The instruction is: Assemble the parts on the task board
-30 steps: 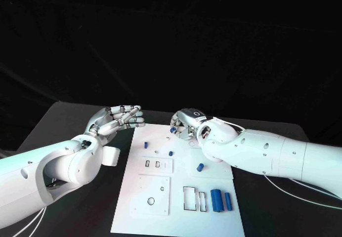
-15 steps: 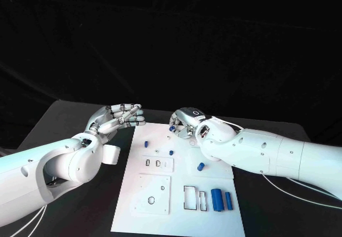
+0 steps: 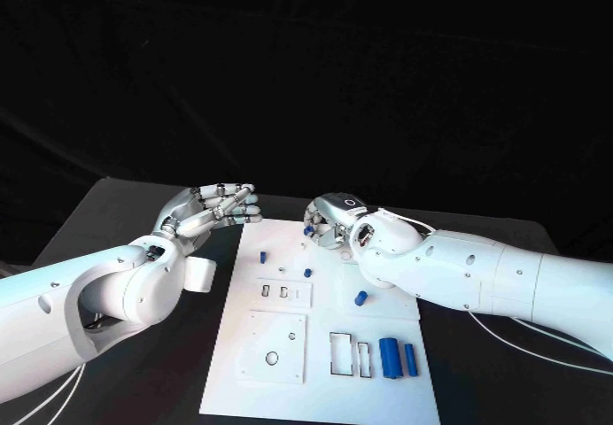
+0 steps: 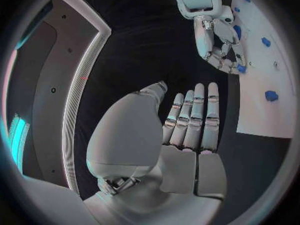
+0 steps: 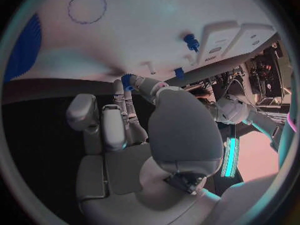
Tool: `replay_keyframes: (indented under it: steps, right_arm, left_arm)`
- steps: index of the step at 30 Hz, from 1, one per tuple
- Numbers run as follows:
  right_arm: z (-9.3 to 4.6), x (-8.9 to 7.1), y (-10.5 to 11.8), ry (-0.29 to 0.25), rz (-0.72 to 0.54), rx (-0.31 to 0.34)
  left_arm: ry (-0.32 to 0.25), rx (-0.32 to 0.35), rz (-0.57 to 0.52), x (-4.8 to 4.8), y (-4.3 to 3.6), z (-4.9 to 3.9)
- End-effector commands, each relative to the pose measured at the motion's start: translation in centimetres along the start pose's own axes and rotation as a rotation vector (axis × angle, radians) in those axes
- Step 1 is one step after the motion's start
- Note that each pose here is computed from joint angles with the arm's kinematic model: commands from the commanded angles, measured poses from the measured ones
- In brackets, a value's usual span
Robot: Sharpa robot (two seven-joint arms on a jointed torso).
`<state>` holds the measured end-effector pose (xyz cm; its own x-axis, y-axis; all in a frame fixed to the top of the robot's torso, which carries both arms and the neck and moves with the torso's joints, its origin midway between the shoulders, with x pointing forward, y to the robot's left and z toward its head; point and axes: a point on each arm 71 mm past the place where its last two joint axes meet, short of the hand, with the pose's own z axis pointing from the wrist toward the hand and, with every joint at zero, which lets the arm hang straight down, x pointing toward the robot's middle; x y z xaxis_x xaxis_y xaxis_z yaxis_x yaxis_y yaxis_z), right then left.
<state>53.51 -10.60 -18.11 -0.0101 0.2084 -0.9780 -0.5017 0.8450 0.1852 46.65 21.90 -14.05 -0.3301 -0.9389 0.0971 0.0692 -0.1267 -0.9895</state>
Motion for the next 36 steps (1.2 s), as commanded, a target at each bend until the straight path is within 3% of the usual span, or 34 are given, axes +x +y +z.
replay_keyframes:
  steps: [1, 8, 16, 20, 25, 36]
  right_arm:
    - [-0.1, 0.1, -0.1, 0.008, -0.011, -0.005]
    - [-1.1, -0.5, -0.6, -0.031, 0.0, -0.007]
    - [-3.8, -2.6, -2.5, -0.039, 0.084, 0.052]
    - [-5.5, -3.6, -4.2, 0.002, 0.16, 0.122]
    - [-7.4, -4.0, -6.7, 0.093, 0.239, 0.223]
    - [-8.0, -3.0, -9.0, 0.183, 0.268, 0.304]
  left_arm:
    - [0.023, 0.006, -0.009, 0.27, -0.17, 0.04]
    - [0.018, 0.006, -0.006, -0.03, -0.19, 0.03]
    - [-0.002, 0.007, 0.004, -0.94, -0.22, -0.05]
    - [-0.005, 0.008, 0.005, -1.31, -0.27, -0.18]
    - [-0.01, 0.01, 0.007, -1.65, -0.31, -0.28]
    - [0.012, 0.01, -0.003, -1.07, -0.26, -0.19]
